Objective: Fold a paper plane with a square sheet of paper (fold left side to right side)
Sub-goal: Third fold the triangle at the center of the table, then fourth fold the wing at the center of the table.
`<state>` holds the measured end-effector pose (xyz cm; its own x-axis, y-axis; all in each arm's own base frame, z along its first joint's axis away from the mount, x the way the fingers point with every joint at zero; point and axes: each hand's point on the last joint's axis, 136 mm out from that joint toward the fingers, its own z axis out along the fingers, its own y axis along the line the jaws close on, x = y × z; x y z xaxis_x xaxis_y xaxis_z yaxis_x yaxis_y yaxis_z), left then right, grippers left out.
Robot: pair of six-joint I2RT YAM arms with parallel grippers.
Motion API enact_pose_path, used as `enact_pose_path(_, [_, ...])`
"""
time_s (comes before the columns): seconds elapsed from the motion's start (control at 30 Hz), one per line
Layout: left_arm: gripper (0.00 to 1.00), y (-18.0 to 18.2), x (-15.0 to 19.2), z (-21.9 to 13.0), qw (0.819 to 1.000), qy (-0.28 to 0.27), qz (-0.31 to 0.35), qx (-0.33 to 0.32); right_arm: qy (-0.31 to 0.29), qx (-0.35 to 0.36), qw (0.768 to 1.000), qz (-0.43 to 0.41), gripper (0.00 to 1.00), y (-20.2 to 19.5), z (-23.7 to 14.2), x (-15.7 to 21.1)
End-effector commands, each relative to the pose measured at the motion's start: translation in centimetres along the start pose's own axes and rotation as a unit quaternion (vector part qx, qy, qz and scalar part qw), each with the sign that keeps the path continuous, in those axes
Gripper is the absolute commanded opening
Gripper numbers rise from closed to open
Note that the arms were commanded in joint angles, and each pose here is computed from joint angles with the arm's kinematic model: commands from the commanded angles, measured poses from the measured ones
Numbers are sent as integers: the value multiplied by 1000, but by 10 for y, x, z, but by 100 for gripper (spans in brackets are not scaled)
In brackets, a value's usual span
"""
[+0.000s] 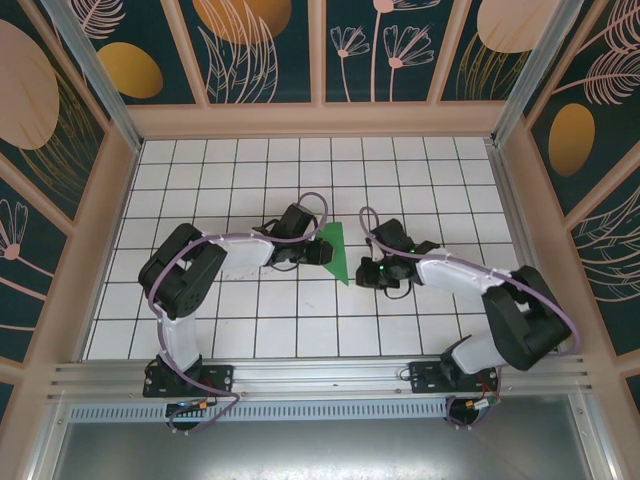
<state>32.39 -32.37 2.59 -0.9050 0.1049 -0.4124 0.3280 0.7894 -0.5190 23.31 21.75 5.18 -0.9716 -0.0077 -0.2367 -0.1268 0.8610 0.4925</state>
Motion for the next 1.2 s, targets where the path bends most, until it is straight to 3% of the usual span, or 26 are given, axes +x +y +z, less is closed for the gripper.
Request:
enact_pose_path(0.0, [39,-29,-36,-32,998,-41,4,46,-59,-67,994,-56,23,24,-14,-24])
enact_pose_path(0.1, [51,-30,-47,-53,996,-62,-7,60,-103,-91,988,-77,37,27,-20,-49])
enact_pose_path(0.23, [59,-10,-47,-77,993,-89,-43,58,-129,-111,979,-117,54,37,-13,-65])
enact_pose_path(0.47, [64,10,-18,-75,991,-75,-97,57,-97,-129,977,-142,57,42,20,-75])
enact_pose_path(0.57, [64,13,-10,-70,990,-70,-108,63,-83,-136,977,-140,51,42,30,-75])
enact_pose_path(0.87, [64,12,-3,-59,988,-51,-122,82,-82,-96,983,-131,1,26,37,-75])
enact_pose_path(1.17, [63,6,-4,-54,985,-45,-129,102,-95,-82,984,-124,0,21,29,-76])
